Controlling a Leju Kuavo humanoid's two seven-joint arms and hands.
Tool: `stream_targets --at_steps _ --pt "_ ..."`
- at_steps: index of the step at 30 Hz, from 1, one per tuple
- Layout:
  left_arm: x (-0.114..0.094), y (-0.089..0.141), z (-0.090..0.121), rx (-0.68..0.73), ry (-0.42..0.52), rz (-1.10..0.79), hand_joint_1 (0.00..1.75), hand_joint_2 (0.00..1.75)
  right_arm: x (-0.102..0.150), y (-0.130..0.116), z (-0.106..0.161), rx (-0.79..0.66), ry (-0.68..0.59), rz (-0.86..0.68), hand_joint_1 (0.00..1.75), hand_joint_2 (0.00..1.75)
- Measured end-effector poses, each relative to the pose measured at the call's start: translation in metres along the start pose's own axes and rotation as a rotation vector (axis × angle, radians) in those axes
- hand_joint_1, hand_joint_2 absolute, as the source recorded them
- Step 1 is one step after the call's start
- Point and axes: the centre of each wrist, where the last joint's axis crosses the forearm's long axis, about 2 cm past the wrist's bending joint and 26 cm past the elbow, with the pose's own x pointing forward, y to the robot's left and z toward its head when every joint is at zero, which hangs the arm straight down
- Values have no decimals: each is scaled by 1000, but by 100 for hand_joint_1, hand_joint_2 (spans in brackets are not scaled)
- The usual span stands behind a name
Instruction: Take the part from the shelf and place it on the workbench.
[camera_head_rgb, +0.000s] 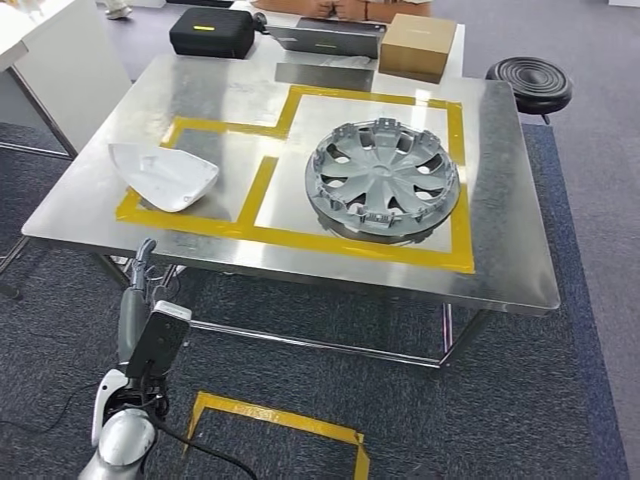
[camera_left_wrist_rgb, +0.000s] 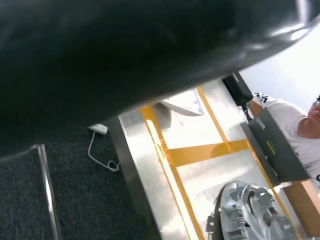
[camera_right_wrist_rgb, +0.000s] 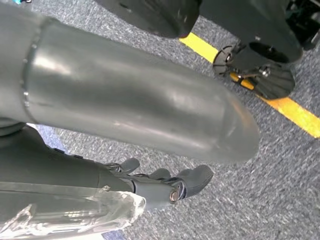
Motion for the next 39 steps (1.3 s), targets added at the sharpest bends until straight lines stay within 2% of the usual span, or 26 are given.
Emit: stream_targets --at_steps 22,39 --pt "4 -8 12 2 10 9 0 0 0 1 0 -4 -2 -3 0 0" --pt "5 -10 14 0 9 11 0 0 -2 2 1 -2 2 -3 0 0"
